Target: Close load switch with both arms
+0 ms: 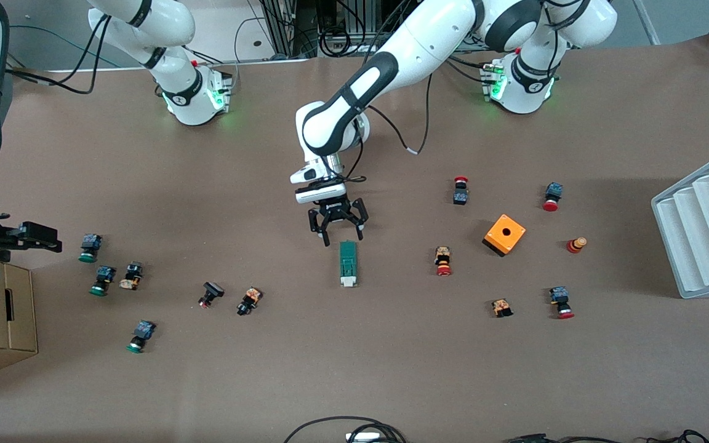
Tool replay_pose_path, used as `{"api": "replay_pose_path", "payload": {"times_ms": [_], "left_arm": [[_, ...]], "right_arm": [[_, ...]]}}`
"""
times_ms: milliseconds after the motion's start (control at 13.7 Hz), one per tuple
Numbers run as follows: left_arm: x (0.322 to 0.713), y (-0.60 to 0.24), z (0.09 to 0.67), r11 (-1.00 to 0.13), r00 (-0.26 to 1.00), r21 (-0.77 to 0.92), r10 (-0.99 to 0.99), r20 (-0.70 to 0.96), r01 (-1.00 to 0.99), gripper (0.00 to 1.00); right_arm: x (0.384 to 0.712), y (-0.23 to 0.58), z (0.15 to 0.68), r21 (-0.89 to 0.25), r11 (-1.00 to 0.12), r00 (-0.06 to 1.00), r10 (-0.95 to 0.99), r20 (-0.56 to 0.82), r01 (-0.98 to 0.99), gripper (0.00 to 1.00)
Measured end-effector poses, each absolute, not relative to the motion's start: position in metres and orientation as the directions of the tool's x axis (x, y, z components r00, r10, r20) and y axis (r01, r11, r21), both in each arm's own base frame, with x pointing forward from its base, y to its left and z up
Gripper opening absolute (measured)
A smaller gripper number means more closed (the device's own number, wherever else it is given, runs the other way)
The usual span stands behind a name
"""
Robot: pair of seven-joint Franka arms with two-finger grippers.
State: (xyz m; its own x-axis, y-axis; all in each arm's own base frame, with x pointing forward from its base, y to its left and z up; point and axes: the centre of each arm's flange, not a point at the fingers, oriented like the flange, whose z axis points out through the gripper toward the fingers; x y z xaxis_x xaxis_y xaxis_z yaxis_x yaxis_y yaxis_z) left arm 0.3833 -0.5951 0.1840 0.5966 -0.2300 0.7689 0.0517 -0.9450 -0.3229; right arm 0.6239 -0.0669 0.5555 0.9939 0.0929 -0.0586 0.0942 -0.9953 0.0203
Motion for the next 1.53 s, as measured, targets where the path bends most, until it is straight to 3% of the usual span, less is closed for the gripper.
{"api": "replay_pose_path", "payload": {"times_ms": [802,1531], "left_arm": [[0.444,-0.562,0.298,-0.907,0.8,-0.402,-0.331,0.501,-0.124,1.0],[0.549,-0.469,0.404,-0.929,0.899,-0.187,-0.359,0.251,-0.318,1.0]], "right_arm": [[0.609,-0.038,0.57,0.01,-0.998,0.997,-0.066,-0.052,-0.065,1.0],[0.605,-0.047,0.573,-0.012,-0.996,0.994,-0.087,-0.06,-0.088,1.0]]}}
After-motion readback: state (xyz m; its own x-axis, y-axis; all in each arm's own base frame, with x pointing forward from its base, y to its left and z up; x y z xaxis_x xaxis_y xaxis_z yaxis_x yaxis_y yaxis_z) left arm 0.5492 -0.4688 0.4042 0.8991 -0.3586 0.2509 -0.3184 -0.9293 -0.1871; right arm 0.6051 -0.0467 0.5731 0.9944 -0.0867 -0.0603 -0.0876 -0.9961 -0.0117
